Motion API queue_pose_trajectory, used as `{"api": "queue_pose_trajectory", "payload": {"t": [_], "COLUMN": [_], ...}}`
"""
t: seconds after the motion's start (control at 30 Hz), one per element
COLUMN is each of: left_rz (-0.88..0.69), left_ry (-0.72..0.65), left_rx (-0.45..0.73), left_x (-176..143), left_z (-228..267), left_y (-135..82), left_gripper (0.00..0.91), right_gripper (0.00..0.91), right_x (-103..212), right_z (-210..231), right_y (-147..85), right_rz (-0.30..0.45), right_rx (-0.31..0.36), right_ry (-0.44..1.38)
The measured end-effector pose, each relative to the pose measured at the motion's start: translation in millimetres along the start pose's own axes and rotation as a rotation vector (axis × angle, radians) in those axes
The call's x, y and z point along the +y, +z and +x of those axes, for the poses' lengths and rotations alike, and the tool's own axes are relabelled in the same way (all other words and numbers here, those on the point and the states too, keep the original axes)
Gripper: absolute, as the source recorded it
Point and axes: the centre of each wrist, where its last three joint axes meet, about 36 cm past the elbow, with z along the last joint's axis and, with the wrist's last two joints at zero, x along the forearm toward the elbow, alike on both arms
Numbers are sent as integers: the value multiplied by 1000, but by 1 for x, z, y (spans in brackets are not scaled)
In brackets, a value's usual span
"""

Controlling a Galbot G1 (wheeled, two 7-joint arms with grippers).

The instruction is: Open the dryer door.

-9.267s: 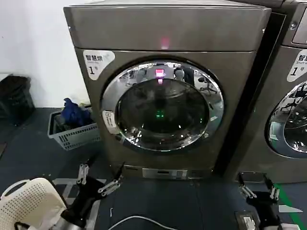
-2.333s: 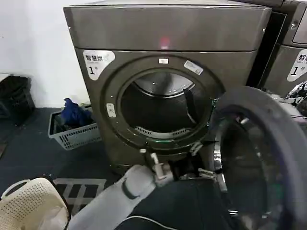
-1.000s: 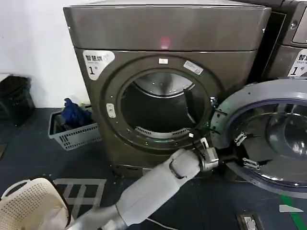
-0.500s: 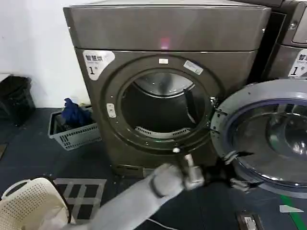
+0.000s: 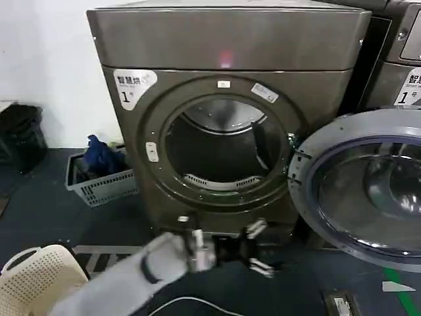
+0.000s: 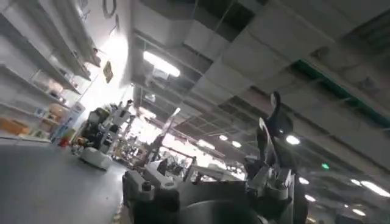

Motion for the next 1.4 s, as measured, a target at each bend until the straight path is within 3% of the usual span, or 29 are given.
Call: {"api": "queue_pose_trajectory", "payload": {"t": [0.33,0.5,0.67,0.8,1.03,1.4], "left_rz": [-470,-696,-867,-931,-1038,-1098], "left_ry": [83,273,498,666,817,1143], "left_rx": [293,451,537,663,899,987], "left_x": [18,28,54,76,97,87], "left_z": [137,200,250,291,356,414], "left_y": [29,32,25,25,22,21], "left_gripper": [907,907,907,907,907,907], "right_gripper": [907,907,907,907,907,907], "right_x": [22,35,46,51,50,59], "right_z": [0,2,5,6,0,2], "right_y": [0,2,5,6,3,9], "right_rz": [-46,-66,-99,-115,-117,-118], "right_rx": [-15,-11,-7,-1,-10,9], "right_ry": [-49,-84,-110,-120,-118,-133]}}
